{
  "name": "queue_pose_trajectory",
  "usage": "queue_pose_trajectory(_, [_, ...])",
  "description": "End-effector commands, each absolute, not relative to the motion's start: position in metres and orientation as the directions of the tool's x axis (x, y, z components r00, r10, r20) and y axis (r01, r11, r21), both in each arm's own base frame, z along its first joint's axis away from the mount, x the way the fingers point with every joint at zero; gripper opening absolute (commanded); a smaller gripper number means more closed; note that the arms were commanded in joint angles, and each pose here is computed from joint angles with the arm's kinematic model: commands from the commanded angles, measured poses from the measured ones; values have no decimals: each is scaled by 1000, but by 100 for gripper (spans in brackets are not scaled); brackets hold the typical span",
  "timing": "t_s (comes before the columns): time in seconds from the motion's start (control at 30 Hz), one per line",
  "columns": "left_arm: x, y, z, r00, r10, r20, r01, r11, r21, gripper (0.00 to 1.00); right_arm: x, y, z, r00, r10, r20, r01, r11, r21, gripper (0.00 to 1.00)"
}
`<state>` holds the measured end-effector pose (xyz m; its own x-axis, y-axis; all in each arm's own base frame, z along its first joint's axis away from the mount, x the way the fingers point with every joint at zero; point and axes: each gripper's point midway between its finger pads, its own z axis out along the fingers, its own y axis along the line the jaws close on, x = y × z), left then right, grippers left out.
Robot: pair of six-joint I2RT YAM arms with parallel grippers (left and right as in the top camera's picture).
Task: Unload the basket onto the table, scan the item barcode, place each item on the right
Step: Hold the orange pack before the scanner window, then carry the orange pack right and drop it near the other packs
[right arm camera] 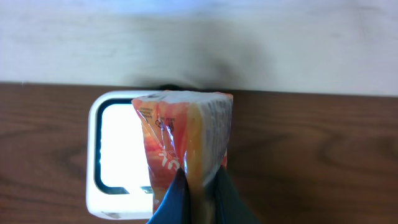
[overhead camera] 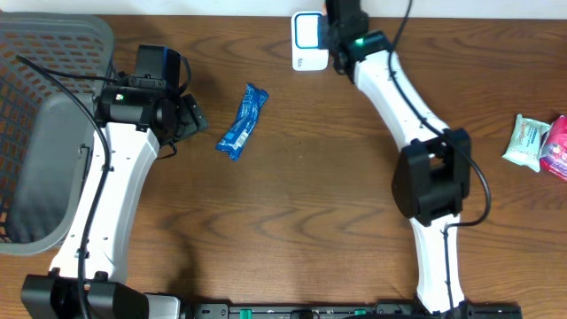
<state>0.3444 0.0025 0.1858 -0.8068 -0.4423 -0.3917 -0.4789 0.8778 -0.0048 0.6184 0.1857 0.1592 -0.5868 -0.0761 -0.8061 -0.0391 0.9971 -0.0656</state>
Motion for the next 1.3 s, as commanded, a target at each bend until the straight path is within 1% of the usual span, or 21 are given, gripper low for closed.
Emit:
queue_pose_trajectory(0.0, [343,6,187,-801,-445,-400,-489,872,10,98,619,209,167,-532,-239,-812,-122,971,-205,1])
queue_pose_trajectory(0.13, [343,6,187,-801,-445,-400,-489,872,10,98,620,211,170,-499,-316,-807,-83,944,-318,1])
queue_pose_trajectory(0.2, [343,6,187,-801,-445,-400,-489,872,10,98,618,217,169,-491,-352,-797,-109,933,-344,1])
queue_pose_trajectory(0.43, [343,6,187,-801,-445,-400,-489,872,10,98,615,214,165,-515,-334,-789,-94,937,-335,1])
queue_pose_trajectory(0.5, [343,6,187,-801,-445,-400,-489,872,10,98,616,198,169,-525,-304,-795,-4,935,-355,1])
queue_pose_trajectory(0.57, [343,6,187,-801,-445,-400,-489,872,10,98,613,163,182,-531,-264,-805,170,898,-406,1])
queue_pose_trajectory(0.67, [343,6,187,-801,-445,-400,-489,872,10,98,606,122,191,-567,-257,-782,287,829,-481,1])
queue_pose_trajectory(0.83, [343,6,187,-801,-445,-400,-489,872,10,98,587,49,178,-712,-239,-660,324,722,-612,1])
queue_pose_trajectory(0.93, [343,6,187,-801,-445,-400,-489,872,10,98,570,-3,167,-781,-155,-604,365,672,-644,1])
queue_pose_trajectory(1.03, [343,6,187,-801,-445,-400,-489,872,10,98,551,-55,157,-822,-42,-568,418,631,-653,1])
queue_pose_trajectory(1.2, [343,6,187,-801,-445,-400,-489,872,10,98,514,-134,146,-820,167,-548,539,551,-637,1])
queue_pose_trajectory(1.27, [343,6,187,-801,-445,-400,-489,872,10,98,504,-154,139,-819,226,-527,554,552,-623,1])
